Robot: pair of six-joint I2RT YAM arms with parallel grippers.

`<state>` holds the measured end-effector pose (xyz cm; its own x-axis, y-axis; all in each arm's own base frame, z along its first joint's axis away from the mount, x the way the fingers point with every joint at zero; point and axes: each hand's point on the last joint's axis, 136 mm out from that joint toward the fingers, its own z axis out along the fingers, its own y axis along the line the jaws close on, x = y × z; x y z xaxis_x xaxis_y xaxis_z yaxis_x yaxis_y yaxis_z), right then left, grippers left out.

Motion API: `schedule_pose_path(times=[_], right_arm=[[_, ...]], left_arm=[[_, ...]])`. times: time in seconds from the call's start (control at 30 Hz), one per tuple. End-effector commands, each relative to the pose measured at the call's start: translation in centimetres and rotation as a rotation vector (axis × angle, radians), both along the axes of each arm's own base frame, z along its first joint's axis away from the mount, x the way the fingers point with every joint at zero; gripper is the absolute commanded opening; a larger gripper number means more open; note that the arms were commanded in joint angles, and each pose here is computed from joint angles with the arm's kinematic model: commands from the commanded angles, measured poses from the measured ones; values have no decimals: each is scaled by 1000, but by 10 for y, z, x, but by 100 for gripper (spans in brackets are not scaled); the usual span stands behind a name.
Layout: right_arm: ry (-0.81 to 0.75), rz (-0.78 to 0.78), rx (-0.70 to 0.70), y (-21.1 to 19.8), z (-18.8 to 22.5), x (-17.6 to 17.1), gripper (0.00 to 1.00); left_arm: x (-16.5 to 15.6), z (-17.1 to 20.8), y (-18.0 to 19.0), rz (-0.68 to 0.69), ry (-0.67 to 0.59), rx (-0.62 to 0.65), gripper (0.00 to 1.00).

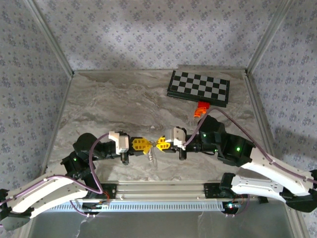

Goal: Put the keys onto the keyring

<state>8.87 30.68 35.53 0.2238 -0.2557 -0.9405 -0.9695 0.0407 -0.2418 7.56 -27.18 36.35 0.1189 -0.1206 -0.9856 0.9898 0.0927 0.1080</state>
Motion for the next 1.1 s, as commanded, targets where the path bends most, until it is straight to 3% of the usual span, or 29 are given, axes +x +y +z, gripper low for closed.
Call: schedule_pose_path(times=[0.0, 0.4, 0.83, 0.97, 1.07], right_arm=[[-3, -13, 47, -3, 11, 1, 0], [-15, -42, 60, -9, 15, 5, 0], [-52, -214, 3, -13, 11, 37, 0], [-31, -276, -66, -12, -1, 51, 0], [-6, -318, -101, -13, -9, 60, 0]], left_arm=[[-4, 11, 2, -10, -27, -22, 0], [0, 3, 2, 11, -13, 39, 0], [25, -33, -5, 125, 53, 185, 1], [42, -44, -1, 225, 71, 188, 24], [47, -46, 1, 257, 77, 182, 35]])
